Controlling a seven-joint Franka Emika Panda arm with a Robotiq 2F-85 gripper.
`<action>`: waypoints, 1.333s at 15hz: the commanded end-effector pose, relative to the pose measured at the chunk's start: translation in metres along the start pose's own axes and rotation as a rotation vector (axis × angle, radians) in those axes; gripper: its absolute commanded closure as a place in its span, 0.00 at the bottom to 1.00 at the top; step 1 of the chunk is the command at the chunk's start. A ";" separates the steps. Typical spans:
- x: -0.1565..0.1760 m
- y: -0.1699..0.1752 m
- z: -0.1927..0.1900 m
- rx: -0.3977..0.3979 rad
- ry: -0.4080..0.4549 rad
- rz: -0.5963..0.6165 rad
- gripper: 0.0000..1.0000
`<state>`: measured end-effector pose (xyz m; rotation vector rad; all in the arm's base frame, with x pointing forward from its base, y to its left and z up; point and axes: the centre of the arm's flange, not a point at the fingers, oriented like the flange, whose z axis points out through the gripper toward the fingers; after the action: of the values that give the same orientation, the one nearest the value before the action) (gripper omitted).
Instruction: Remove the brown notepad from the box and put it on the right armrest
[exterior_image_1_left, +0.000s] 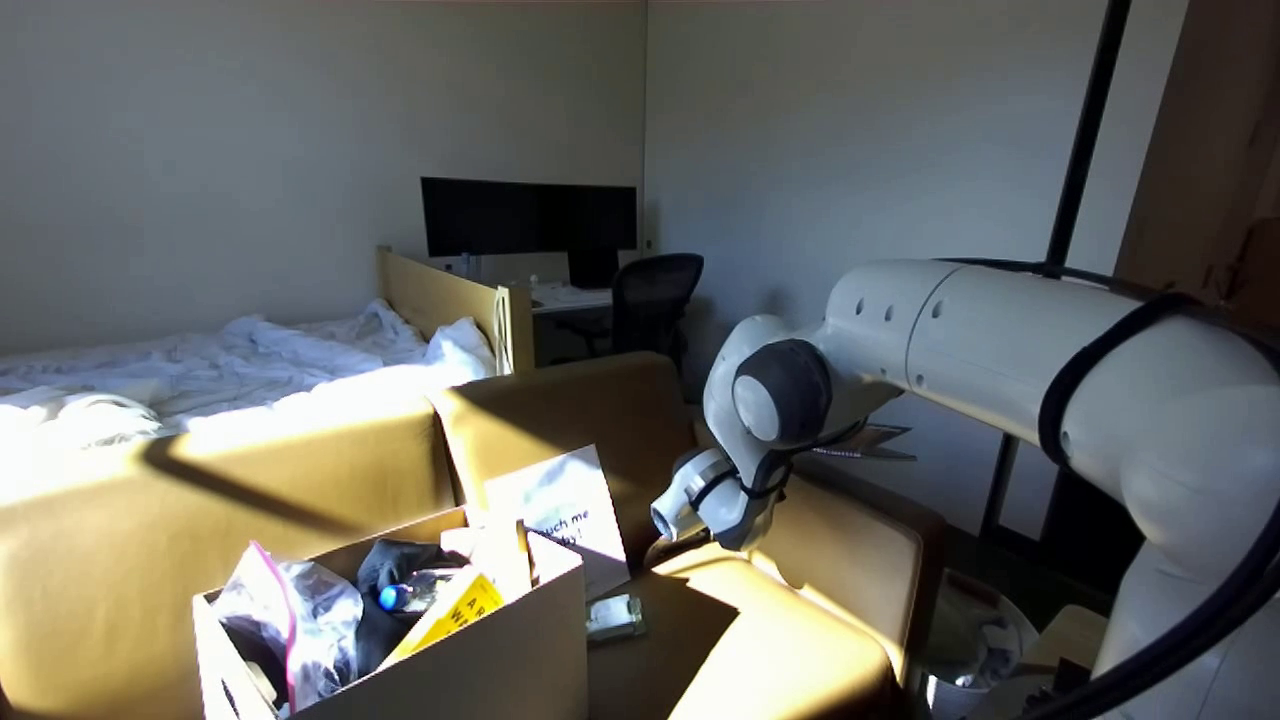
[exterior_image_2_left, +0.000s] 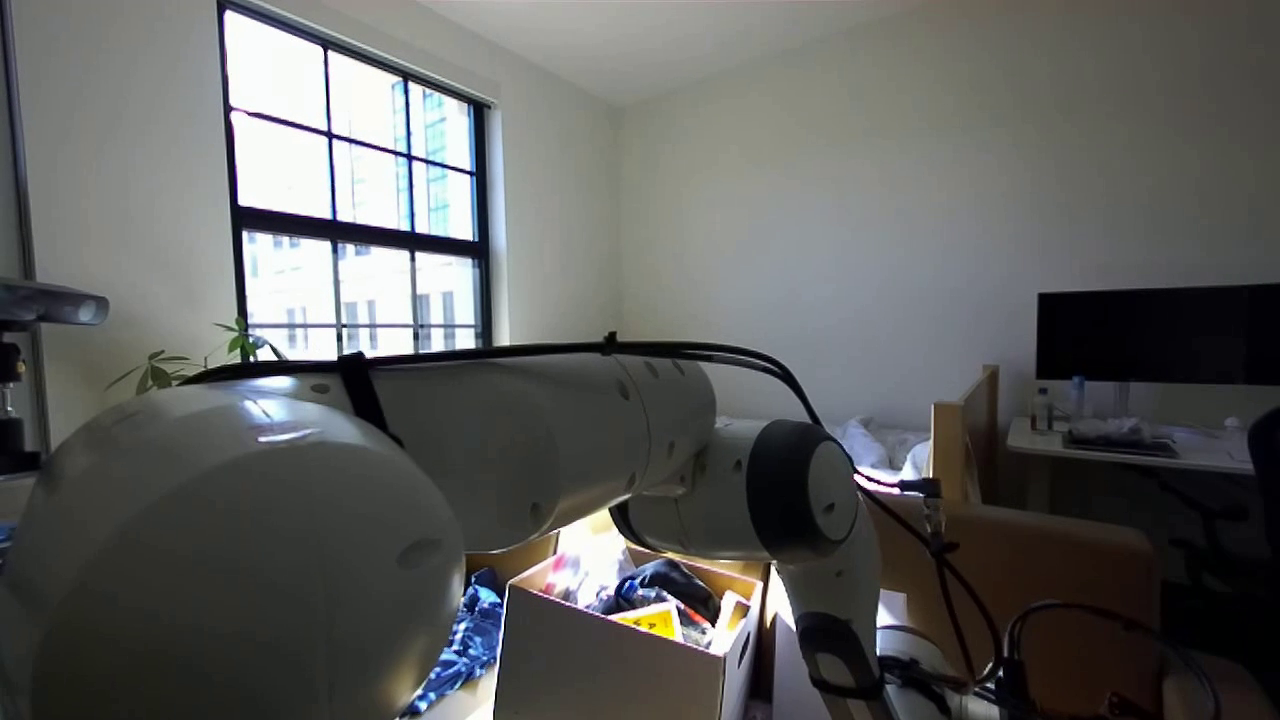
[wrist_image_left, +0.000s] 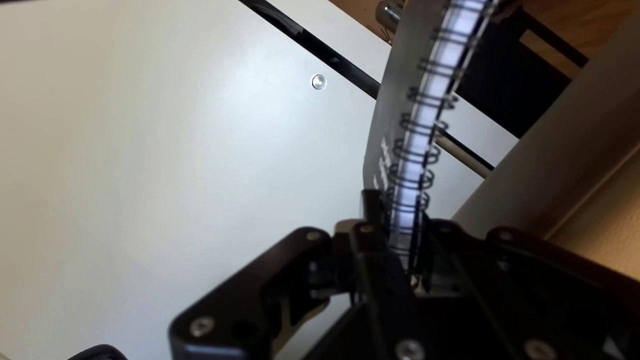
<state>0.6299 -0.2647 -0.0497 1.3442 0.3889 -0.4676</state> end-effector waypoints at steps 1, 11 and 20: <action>0.018 0.014 0.014 0.045 0.028 0.038 0.94; 0.034 0.031 0.011 0.127 0.101 0.170 0.94; 0.046 0.026 -0.003 0.117 0.110 0.130 0.62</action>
<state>0.6714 -0.2524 -0.0338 1.5139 0.3601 -0.2819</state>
